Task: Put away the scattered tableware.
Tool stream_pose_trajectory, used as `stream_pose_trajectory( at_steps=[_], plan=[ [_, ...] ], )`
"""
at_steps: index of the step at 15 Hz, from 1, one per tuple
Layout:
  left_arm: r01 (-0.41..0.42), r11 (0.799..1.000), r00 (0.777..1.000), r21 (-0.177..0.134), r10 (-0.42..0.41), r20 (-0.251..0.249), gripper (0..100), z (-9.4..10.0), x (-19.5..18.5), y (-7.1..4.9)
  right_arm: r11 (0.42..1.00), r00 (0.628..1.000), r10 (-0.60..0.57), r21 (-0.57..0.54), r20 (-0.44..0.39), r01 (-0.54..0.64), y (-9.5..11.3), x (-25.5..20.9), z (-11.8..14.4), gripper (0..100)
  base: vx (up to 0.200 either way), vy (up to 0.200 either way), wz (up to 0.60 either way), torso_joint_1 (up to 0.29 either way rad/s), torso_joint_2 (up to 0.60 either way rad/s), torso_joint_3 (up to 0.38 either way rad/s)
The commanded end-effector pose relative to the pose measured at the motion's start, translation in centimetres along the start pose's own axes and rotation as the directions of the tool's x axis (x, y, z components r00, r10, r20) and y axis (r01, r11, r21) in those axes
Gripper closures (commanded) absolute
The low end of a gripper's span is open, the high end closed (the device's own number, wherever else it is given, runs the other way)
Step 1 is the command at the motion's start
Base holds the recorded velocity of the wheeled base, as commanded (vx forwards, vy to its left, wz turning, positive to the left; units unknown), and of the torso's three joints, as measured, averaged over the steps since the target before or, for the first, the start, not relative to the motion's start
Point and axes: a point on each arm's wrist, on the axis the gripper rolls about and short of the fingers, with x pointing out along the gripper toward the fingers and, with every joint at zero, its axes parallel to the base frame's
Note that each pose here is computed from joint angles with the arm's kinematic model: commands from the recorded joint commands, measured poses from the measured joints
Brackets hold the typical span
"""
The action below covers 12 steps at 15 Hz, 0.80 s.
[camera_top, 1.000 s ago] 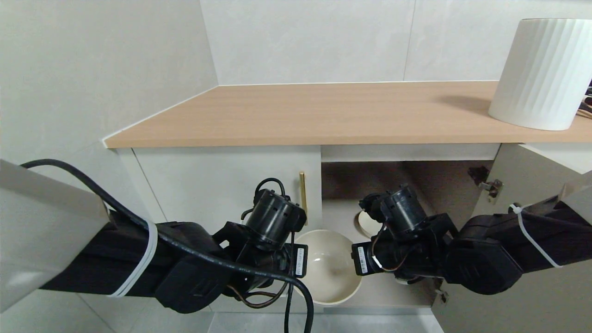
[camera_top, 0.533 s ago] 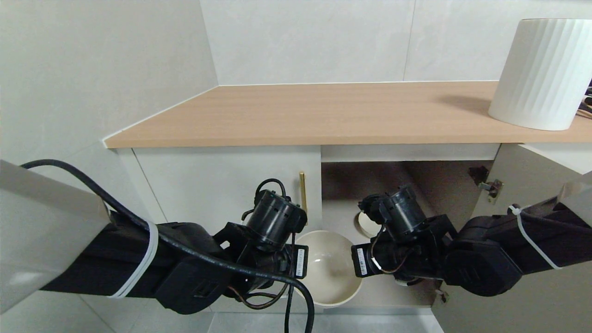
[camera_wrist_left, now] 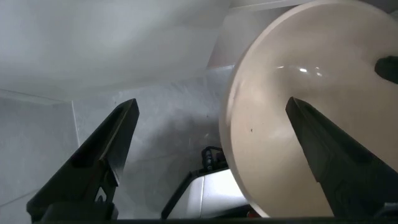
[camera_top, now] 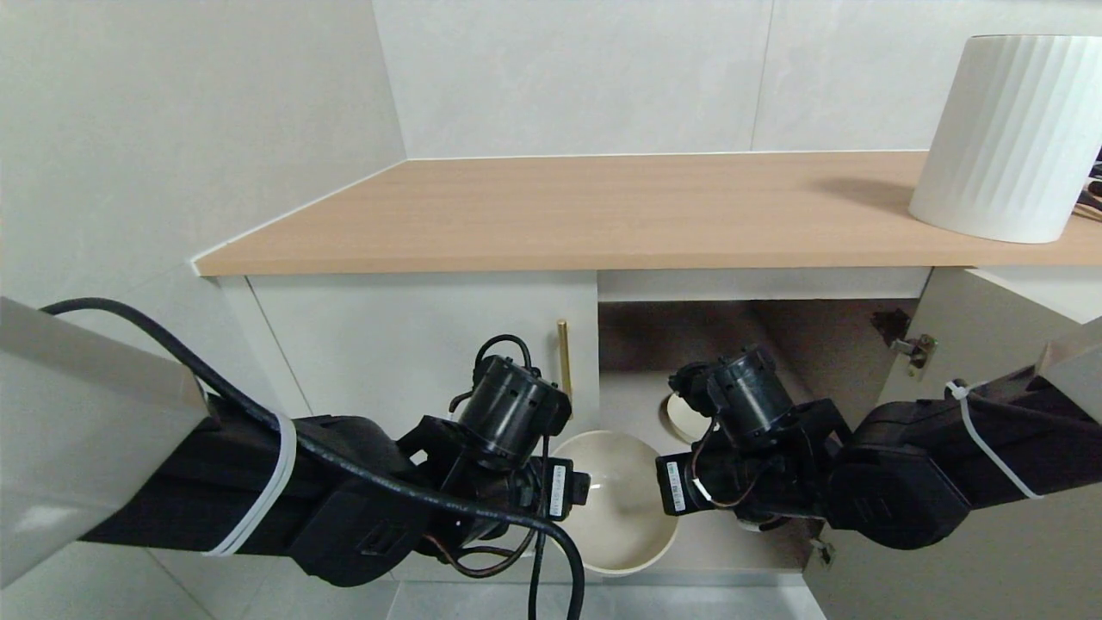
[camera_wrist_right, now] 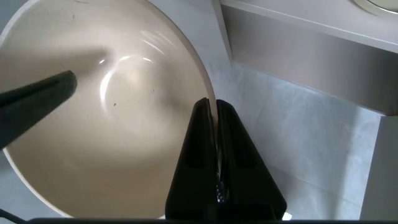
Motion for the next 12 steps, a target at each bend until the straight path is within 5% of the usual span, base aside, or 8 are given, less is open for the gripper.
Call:
stream_pose_trajectory(
  at_steps=[1, 12],
  plan=[
    [0.003, 1.000, 1.000, -0.004, -0.003, 0.008, 0, 0.1, -0.1, 0.0, 1.000, 1.000, -0.001, 0.003, -0.001, 0.001, 0.0, 0.1, 0.0, 100, 0.000, 0.000, 0.00, 0.000, 0.00, 0.000],
    [-0.001, 1.000, 1.000, -0.021, 0.002, 0.022, 0, 0.5, -0.2, 0.4, 0.970, 0.963, -0.189, 0.187, 0.190, 0.154, -8.6, 5.6, 2.3, 100, 0.000, 0.000, 0.00, 0.000, 0.00, 0.000]
  ],
)
